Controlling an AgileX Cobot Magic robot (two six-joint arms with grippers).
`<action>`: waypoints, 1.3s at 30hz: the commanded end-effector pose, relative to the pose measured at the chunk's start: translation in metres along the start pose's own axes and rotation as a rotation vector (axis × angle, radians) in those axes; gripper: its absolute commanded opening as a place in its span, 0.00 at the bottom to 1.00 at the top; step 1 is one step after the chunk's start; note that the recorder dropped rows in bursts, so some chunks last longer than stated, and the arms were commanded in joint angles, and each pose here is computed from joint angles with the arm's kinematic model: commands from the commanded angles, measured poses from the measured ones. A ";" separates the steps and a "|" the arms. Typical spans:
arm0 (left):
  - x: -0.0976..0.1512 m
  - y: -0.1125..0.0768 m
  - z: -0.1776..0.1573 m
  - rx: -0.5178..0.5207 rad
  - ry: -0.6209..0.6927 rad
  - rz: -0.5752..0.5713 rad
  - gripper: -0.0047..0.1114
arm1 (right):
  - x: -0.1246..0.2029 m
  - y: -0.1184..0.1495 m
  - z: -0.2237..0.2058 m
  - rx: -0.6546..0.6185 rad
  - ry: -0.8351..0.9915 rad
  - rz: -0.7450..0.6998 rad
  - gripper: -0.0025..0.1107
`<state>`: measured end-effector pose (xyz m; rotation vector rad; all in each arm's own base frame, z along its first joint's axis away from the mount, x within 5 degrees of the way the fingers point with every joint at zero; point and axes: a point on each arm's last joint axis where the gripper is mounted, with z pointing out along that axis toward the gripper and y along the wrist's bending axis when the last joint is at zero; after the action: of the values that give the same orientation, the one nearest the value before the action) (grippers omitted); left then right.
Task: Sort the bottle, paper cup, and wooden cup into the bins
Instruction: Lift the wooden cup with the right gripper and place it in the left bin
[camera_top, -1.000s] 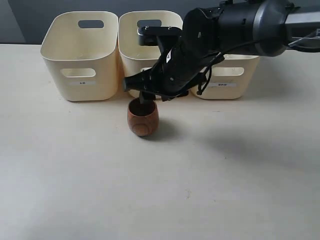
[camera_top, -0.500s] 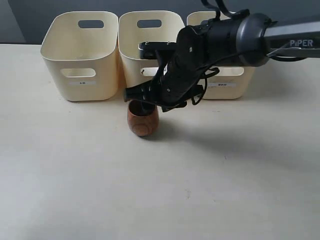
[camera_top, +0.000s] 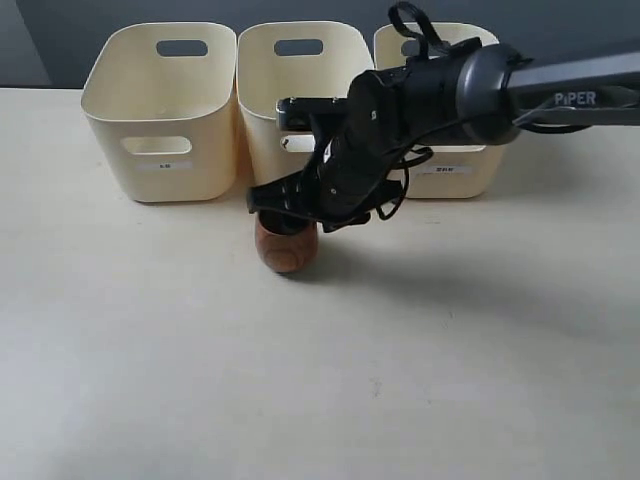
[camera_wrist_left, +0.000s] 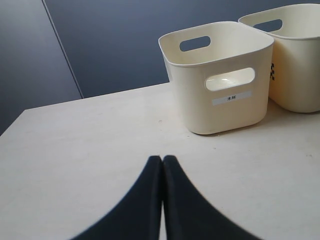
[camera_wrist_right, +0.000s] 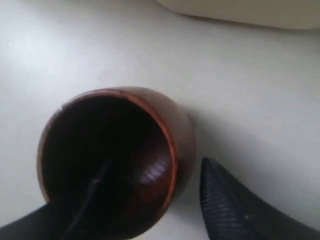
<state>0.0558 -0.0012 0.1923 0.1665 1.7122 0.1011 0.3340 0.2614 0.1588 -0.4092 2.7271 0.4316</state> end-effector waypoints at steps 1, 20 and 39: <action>0.000 0.000 0.000 0.004 -0.005 -0.006 0.04 | 0.000 -0.003 0.007 0.007 0.009 0.002 0.46; 0.000 0.000 0.000 0.004 -0.005 -0.006 0.04 | -0.013 0.011 -0.040 -0.072 -0.101 -0.010 0.02; 0.000 0.000 0.000 0.004 -0.005 -0.006 0.04 | -0.059 0.081 -0.123 -0.282 -0.647 -0.129 0.02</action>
<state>0.0558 -0.0012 0.1923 0.1665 1.7122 0.1011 0.3213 0.3046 0.2909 -0.4388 2.0889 0.7417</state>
